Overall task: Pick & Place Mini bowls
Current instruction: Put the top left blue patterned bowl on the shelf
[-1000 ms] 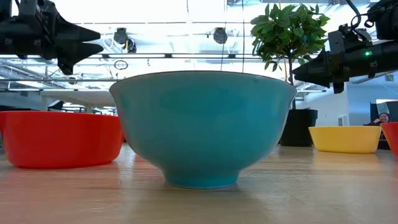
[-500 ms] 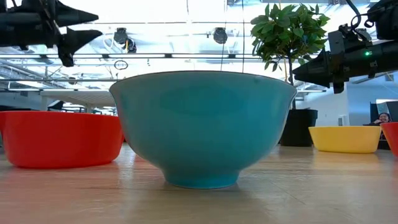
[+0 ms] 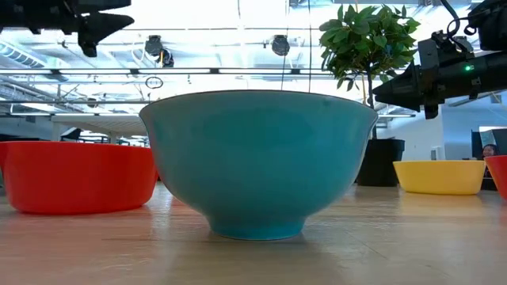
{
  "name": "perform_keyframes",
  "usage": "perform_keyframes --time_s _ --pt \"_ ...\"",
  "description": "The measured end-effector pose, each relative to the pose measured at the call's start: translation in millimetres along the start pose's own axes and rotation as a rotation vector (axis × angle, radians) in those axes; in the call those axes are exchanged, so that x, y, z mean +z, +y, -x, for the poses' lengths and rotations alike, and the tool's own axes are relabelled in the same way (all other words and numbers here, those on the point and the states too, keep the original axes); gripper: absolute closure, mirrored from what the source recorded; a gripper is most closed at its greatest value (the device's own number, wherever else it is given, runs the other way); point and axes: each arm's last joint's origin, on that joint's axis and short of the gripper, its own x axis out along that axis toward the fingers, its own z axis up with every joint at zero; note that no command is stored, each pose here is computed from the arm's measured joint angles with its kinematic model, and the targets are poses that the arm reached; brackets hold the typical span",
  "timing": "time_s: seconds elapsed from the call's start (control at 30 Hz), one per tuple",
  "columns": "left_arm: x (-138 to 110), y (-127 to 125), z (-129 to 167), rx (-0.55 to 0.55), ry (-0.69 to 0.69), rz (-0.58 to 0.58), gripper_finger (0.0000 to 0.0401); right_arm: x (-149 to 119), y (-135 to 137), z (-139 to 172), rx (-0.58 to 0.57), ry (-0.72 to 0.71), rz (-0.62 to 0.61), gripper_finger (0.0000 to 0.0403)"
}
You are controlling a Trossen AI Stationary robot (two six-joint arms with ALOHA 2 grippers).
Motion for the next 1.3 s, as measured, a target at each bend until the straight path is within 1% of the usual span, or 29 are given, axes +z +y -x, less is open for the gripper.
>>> perform_keyframes --time_s 0.07,0.17,0.23,0.33,0.4,0.47,0.57,0.7,0.77,0.87,1.03,1.13,1.2,1.3 --pt "4.1 -3.4 -5.5 0.006 0.100 -0.020 0.0215 0.0 0.0 0.0 0.000 0.000 0.000 0.0287" --pt "7.6 -8.8 -13.9 0.019 0.247 0.008 0.0215 -0.1 0.0 0.0 0.000 0.001 0.000 0.0287" --pt "8.7 -13.3 -19.7 0.011 0.333 0.081 0.0215 0.0 0.0 0.0 0.000 0.000 0.000 0.0287" --pt "9.4 -21.9 -29.9 -0.015 0.432 0.259 0.0215 -0.1 0.0 0.0 0.000 0.001 0.000 0.0287" --pt "7.9 -28.2 -37.4 -0.037 0.494 0.348 0.0215 0.0 0.0 0.0 0.000 0.000 0.000 0.0287" --pt "2.0 -33.8 -45.1 -0.045 0.560 0.395 0.0215 0.0 0.0 0.0 0.000 0.000 0.000 0.0287" --pt "-14.2 -41.1 -55.4 -0.036 0.679 0.463 0.0215 0.0 0.0 0.0 0.000 0.000 0.000 0.0287" --pt "-37.3 -48.9 -65.6 0.017 0.850 0.594 0.0215 0.0 0.0 0.0 0.000 0.000 0.000 0.0287" --pt "-46.3 -50.7 -68.7 0.078 0.928 0.618 0.0215 0.0 0.0 0.0 0.000 0.000 0.000 0.0287" --pt "-52.9 -52.9 -73.5 0.213 1.040 0.632 0.0215 0.0 0.0 0.0 0.000 0.000 0.000 0.0287" --pt "-52.6 -55.3 -77.6 0.470 1.236 0.590 0.0215 0.0 0.0 0.0 0.000 0.000 0.000 0.0287" --pt "-47.5 -55.4 -78.4 0.619 1.297 0.558 0.0215 0.0 0.0 0.0 0.000 0.000 0.000 0.0287" --pt "-45.9 -54.8 -78.2 0.707 1.312 0.545 0.0215 0.0 0.0 0.0 0.000 0.000 0.001 0.0287" --pt "-50.8 -53.7 -77.2 0.783 1.323 0.549 0.0215 0.0 0.0 0.0 0.000 0.000 0.000 0.0287"
